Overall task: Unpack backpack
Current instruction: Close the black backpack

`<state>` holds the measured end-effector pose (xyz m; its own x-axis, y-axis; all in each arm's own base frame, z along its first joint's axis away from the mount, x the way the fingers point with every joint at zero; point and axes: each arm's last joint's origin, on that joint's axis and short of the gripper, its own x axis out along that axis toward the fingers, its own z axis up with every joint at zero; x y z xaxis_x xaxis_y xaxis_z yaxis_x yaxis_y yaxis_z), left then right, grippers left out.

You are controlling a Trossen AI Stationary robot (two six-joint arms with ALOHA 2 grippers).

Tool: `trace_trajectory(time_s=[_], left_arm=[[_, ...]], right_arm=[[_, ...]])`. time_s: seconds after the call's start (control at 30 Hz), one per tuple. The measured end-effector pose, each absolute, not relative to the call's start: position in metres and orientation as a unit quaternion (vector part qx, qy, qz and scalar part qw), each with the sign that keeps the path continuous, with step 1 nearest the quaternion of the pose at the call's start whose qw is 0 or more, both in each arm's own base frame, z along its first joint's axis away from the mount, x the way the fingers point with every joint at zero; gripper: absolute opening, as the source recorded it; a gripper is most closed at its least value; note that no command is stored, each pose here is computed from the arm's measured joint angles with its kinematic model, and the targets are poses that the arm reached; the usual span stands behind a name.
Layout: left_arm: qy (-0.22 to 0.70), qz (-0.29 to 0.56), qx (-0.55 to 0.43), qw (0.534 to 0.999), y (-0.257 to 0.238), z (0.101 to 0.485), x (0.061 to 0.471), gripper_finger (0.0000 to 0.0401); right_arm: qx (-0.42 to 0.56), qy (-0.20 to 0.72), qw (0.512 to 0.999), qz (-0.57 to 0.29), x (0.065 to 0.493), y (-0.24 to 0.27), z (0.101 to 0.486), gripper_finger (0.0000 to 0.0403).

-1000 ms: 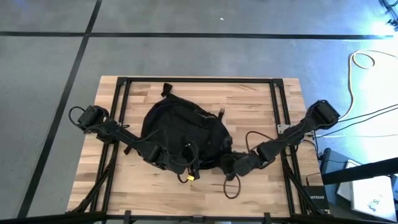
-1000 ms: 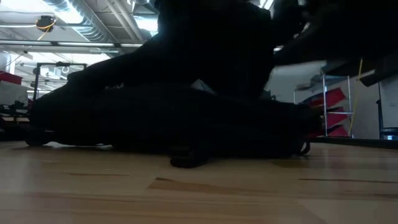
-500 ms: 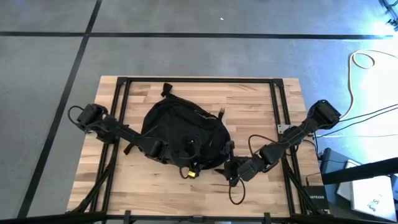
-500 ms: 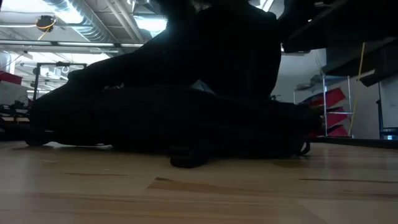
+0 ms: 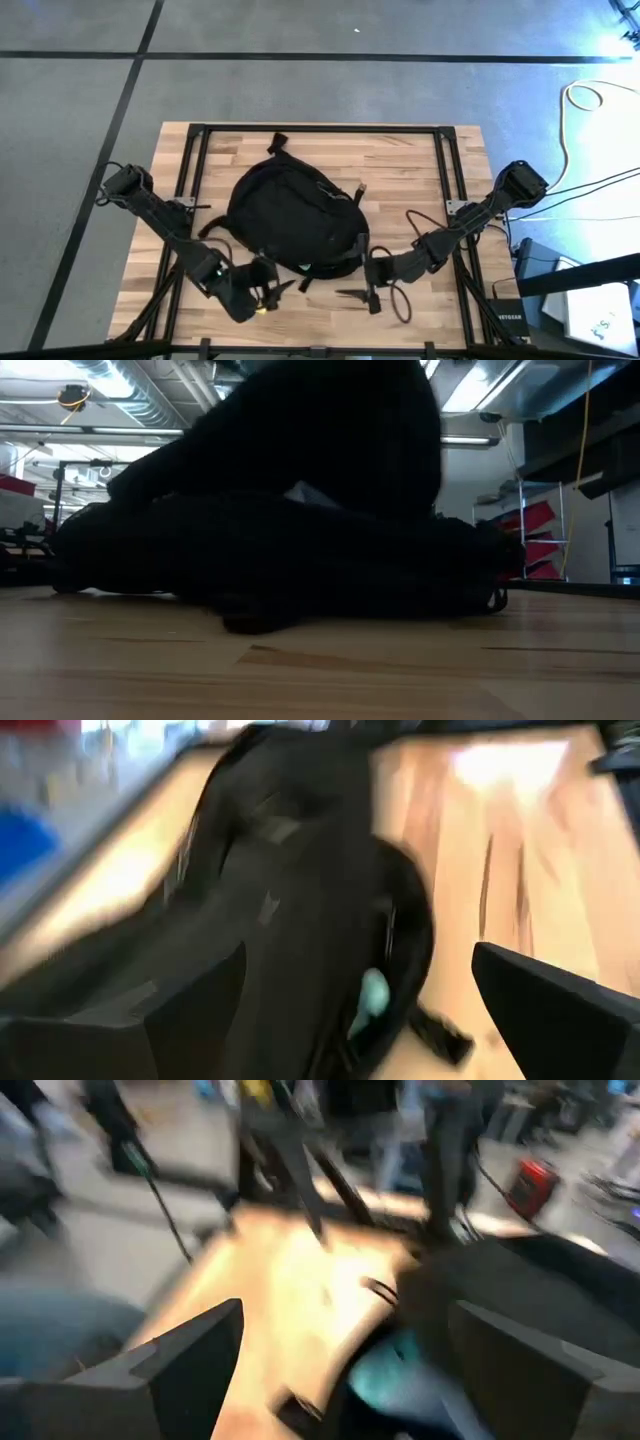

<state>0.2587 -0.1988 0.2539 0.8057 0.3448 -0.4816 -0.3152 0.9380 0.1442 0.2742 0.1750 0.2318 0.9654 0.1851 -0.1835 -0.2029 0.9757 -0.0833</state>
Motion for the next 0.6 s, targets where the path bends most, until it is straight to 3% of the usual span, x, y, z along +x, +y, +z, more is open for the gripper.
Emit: trace_trajectory(time_s=[0.1,0.23,0.43,0.6], left_arm=[[0.310,0.169,-0.012,0.935,-0.206,0.245,0.238,0.0372],[0.364,0.174,-0.040,0.914,-0.218,0.237,0.206,0.0372],[0.390,0.262,-0.065,0.880,-0.208,0.233,0.179,0.0372],[0.400,0.316,0.004,0.860,-0.193,0.229,0.177,0.0372]], right_arm=[[-0.044,0.075,0.987,0.138,0.270,0.184,0.241,0.0335],[-0.044,0.057,0.990,0.122,0.267,0.187,0.252,0.0335],[-0.046,0.104,0.991,0.073,0.295,0.174,0.237,0.0335],[-0.026,0.131,0.989,0.060,0.317,0.167,0.224,0.0335]])
